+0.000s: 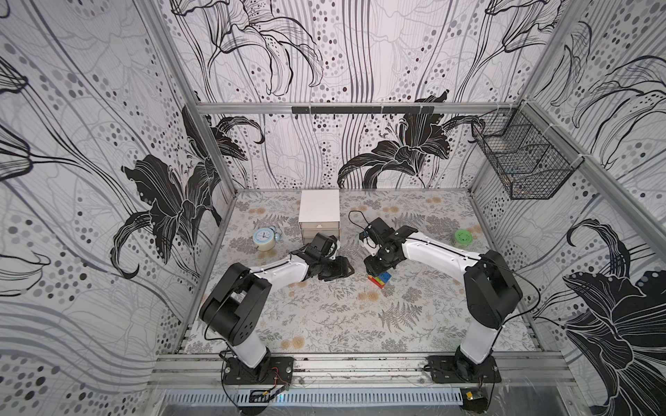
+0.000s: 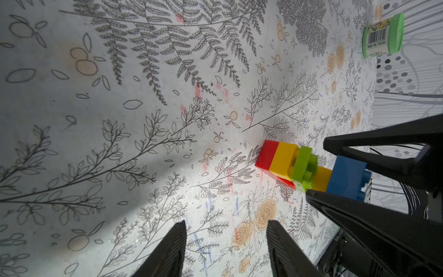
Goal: Assemble the number 5 with lego
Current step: Adjust the lego brick at the center of the board.
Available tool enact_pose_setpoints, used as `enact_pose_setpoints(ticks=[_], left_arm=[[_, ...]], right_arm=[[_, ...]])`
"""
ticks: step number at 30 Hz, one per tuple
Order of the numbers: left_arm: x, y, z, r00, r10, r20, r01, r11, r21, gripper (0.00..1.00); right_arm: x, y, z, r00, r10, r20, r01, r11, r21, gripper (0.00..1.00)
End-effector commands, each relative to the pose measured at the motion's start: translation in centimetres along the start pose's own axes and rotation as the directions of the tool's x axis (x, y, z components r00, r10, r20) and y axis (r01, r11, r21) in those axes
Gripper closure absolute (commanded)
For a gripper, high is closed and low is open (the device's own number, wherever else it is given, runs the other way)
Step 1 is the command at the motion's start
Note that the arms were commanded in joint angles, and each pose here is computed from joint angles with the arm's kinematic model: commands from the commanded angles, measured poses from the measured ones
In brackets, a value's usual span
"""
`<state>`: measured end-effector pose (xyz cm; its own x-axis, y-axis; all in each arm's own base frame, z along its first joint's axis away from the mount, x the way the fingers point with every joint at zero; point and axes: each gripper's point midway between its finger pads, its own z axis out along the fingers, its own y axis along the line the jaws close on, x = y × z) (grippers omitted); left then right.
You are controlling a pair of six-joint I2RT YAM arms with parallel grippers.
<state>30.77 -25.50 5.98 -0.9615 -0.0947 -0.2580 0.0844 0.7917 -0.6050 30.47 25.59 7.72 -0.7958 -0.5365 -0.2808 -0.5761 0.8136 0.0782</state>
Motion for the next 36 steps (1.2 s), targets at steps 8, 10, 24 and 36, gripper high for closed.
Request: enact_pose_setpoints(ticks=[8,10,24,36], left_arm=[[-0.7,0.4,-0.8,0.999,0.002,0.038,-0.002,1.000,0.008,0.43],[-0.7,0.5,-0.9,0.999,0.002,0.039,-0.002,1.000,0.008,0.43],[-0.4,1.0,-1.0,0.999,-0.006,0.041,0.006,1.000,0.000,0.44],[-0.2,1.4,-1.4,0.999,-0.008,0.050,0.009,1.000,-0.009,0.45]], right_arm=[[0.8,0.0,0.6,0.996,-0.039,-0.086,0.040,0.999,0.018,0.51],[0.8,0.0,0.7,0.995,-0.039,-0.087,0.041,0.999,0.019,0.52],[0.9,0.0,1.4,0.989,-0.057,-0.135,0.063,0.997,0.035,0.61],[2.1,-0.1,2.4,0.963,-0.063,-0.260,0.074,0.997,0.034,0.69]])
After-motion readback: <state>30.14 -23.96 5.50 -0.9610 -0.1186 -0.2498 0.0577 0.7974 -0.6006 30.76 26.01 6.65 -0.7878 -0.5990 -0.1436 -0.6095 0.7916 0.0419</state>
